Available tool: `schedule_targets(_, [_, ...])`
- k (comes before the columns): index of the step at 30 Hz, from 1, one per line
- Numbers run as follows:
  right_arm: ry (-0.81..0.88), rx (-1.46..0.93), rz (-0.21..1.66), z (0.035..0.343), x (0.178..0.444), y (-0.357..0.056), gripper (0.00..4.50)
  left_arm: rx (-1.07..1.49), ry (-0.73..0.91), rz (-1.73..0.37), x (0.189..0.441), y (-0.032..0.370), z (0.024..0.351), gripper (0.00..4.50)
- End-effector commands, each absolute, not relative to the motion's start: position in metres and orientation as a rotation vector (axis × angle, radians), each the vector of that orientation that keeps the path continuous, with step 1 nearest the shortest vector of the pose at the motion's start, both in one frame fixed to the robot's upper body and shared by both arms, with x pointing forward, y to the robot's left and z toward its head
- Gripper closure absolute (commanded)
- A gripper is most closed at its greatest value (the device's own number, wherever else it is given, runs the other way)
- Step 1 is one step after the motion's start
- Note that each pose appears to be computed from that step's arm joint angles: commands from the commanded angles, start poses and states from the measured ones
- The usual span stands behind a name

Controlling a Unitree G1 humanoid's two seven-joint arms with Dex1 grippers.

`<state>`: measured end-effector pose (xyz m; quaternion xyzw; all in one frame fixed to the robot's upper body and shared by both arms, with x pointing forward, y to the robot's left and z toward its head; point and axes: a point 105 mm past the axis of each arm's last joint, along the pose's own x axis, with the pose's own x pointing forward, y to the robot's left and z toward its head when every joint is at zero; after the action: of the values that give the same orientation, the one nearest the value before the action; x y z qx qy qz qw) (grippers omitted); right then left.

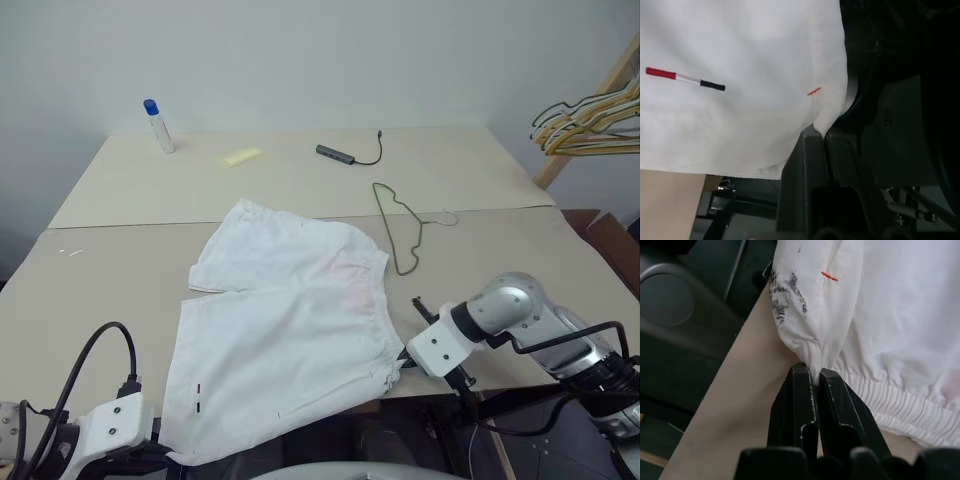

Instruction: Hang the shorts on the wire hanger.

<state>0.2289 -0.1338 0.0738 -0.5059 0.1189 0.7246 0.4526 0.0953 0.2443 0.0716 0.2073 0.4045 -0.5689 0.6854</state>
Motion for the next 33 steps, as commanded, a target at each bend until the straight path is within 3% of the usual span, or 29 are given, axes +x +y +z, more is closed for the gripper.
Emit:
schedule_targets(1, [0.225,-1.304,1.733,0.074,0.241,-0.131,4.50,0.498,0.872,-1.312,0.099,0.241,0.076,4.47])
schedule_targets(2, [0.229,-1.311,1.729,0.074,0.243,-0.132,3.87,0.502,0.865,-1.324,0.100,0.240,0.076,4.29])
schedule_targets(6, [0.249,-1.293,1.741,0.080,0.243,-0.139,2.72,0.511,0.828,-1.332,0.101,0.241,0.080,3.27])
schedule_targets(10, [0.260,-1.190,1.744,0.098,0.240,-0.152,1.30,0.502,0.785,-1.287,0.107,0.250,0.093,1.92])
schedule_targets(14, [0.217,-1.009,1.602,0.129,0.256,-0.159,0.00,0.407,0.625,-1.252,0.121,0.250,0.123,0.58])
schedule_targets(16, [0.222,-0.933,1.435,0.139,0.279,-0.161,0.00,0.373,0.531,-1.224,0.133,0.248,0.137,0.01])
schedule_targets(22, [0.312,-0.587,0.989,0.152,0.344,-0.167,0.00,0.308,0.279,-1.103,0.177,0.231,0.162,0.01])
schedule_targets(27, [0.452,-0.410,0.603,0.119,0.392,-0.183,0.00,0.310,0.160,-1.053,0.208,0.210,0.168,0.01])
schedule_targets(33, [0.510,-0.388,0.474,0.088,0.409,-0.186,0.00,0.329,0.112,-1.079,0.222,0.187,0.168,0.01])
